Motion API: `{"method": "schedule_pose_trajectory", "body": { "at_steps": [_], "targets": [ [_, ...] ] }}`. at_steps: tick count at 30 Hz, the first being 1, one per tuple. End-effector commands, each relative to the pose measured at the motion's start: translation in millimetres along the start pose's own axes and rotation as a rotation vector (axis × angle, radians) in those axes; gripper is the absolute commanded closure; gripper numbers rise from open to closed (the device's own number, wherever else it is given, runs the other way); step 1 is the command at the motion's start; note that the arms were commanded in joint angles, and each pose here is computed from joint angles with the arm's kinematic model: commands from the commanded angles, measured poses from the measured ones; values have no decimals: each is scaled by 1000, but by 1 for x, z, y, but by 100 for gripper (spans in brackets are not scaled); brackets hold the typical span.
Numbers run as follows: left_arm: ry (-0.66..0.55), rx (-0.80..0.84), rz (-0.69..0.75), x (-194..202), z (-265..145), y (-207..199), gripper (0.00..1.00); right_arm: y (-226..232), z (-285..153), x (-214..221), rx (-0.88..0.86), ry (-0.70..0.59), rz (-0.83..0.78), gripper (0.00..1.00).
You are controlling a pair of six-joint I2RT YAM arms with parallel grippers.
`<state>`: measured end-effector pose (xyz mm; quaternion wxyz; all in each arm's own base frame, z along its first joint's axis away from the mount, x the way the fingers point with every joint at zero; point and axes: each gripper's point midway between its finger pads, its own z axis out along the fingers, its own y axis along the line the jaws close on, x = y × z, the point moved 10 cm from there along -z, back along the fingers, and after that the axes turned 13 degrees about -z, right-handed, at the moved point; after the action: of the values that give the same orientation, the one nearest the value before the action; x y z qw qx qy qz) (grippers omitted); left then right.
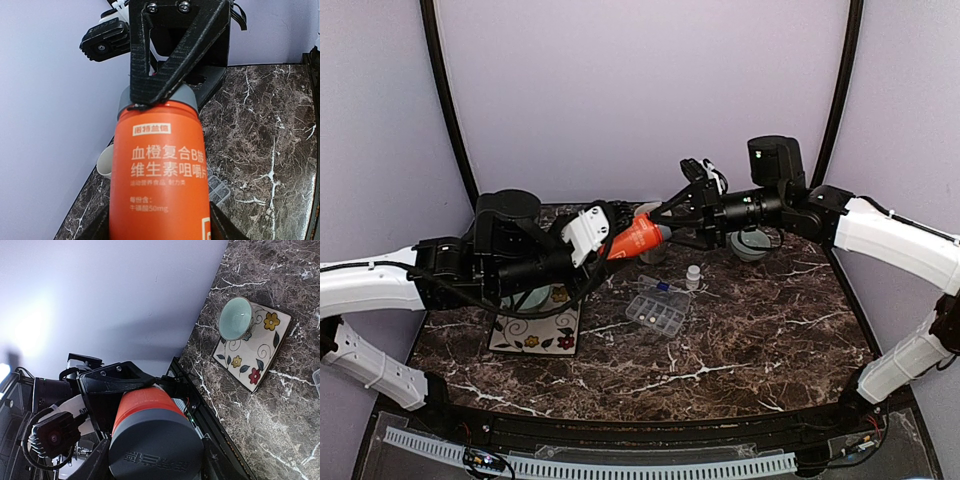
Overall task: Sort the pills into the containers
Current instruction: Screw the lid of the pill bottle onto the pill bottle.
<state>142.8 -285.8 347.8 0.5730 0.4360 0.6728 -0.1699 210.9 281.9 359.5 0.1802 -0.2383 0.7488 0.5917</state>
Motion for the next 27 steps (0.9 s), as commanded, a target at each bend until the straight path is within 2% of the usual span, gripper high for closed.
{"method": "schedule_pose_trajectory", "body": {
  "at_steps": [1,7,10,18,20,24,27],
  "targets": [
    [-257,70,-61,-38,-4,-10,66,-12,19,19,28,90,23,100],
    [-247,58,-69,-35,-3,-10,65,-11,18,19,41,83,25,100],
    [-247,38,-62,-35,-1,-10,71,-12,17,20,51,85,31,100],
    [-273,-33,36,-35,8,-17,76,-16,17,24,60,92,53,100],
    [-285,-54,50,-35,9,-18,79,-17,17,25,63,92,60,100],
    [-314,-93,65,-34,12,-19,93,-19,18,26,68,89,71,100],
    [-329,-123,88,-33,14,-22,98,-19,18,27,74,91,74,100]
  ]
}}
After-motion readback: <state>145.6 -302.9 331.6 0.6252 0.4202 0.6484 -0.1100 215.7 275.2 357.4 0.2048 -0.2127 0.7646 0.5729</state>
